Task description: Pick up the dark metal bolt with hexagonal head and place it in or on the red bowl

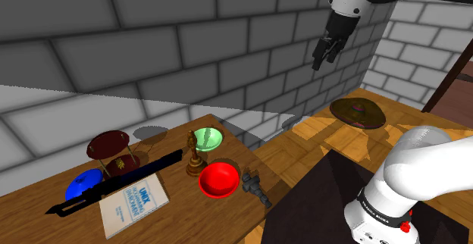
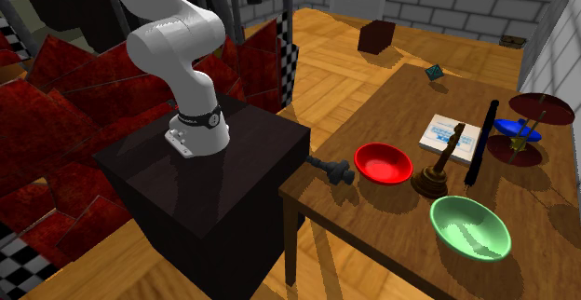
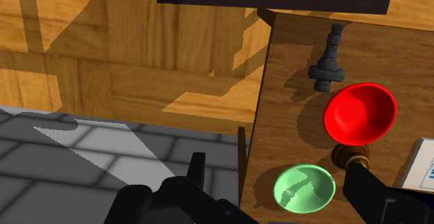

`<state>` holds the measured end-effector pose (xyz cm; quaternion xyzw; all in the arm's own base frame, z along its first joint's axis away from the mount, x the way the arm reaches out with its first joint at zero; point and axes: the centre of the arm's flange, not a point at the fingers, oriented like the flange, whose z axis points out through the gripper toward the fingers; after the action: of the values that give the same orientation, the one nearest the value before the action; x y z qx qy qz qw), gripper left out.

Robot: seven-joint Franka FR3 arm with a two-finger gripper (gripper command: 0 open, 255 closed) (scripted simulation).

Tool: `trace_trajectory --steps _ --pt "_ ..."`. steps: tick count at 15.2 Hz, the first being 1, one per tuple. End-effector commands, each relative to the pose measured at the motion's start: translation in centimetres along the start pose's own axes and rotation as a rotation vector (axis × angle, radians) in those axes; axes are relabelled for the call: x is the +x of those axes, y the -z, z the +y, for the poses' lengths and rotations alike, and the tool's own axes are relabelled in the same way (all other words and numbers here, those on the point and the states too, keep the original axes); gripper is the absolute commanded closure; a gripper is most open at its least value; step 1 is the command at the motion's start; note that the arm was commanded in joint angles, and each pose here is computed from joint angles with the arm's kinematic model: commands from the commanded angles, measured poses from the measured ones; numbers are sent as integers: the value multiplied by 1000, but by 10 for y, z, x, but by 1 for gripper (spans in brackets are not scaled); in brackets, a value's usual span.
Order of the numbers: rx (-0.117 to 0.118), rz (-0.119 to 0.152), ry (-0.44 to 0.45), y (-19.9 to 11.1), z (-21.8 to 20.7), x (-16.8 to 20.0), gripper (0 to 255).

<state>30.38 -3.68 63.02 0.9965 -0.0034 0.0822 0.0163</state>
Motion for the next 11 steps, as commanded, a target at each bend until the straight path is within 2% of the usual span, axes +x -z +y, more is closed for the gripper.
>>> trace_trajectory --steps 1,11 --pt "0 0 0 0 0 0 0" --pt "-2 -11 -13 -119 -56 -12 0"
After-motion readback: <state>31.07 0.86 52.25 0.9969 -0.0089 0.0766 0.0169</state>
